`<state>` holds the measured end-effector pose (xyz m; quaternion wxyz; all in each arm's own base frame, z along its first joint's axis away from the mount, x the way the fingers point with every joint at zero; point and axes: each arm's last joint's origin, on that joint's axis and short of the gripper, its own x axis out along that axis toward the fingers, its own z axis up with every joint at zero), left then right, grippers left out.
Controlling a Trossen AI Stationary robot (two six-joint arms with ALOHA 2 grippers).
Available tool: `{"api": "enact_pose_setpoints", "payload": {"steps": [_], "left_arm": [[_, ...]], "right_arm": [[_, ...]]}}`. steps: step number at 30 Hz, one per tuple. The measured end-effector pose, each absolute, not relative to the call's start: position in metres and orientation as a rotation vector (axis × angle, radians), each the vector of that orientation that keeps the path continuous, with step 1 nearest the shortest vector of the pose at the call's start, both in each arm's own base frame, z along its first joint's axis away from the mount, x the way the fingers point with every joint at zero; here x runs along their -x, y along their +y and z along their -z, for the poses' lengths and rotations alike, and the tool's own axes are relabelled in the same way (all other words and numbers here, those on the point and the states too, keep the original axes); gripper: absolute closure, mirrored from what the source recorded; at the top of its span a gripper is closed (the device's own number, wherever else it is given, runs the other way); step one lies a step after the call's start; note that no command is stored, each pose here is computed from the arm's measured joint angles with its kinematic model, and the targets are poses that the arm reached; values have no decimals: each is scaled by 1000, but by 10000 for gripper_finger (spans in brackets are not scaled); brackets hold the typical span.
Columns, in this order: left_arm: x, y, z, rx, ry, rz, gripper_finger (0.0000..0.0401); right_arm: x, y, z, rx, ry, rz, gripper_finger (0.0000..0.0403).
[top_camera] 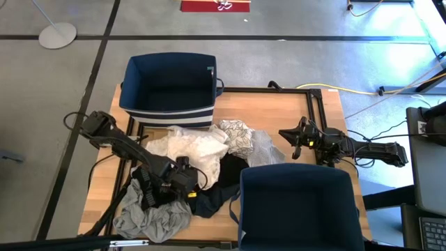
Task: Sort clothes
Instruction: Put the white dress into the top blue laundry organizer
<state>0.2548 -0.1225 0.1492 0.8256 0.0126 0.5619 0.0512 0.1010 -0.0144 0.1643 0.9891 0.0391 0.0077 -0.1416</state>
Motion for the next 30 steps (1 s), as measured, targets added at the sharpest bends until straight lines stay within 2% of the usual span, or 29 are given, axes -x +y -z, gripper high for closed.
{"api": "enact_pose_setpoints", "payload": {"steps": [4,7,16,25,30], "left_arm": [[-258,-120,-141,-102,1189,-168,155],[-259,-118,-140,-75,1186,-192,155],[-252,-108,-167,-18,1120,-217,155],[-248,-106,-148,-26,1133,-188,155],[-245,-101,-143,-26,1124,-243,161]], "right_arm": [[-101,-14,-164,-78,17,284,368],[-101,-14,-164,-79,17,284,368],[-101,-14,-164,-79,16,284,368],[-101,-14,-164,-79,16,284,368],[-101,-14,-164,-79,16,285,368]]}}
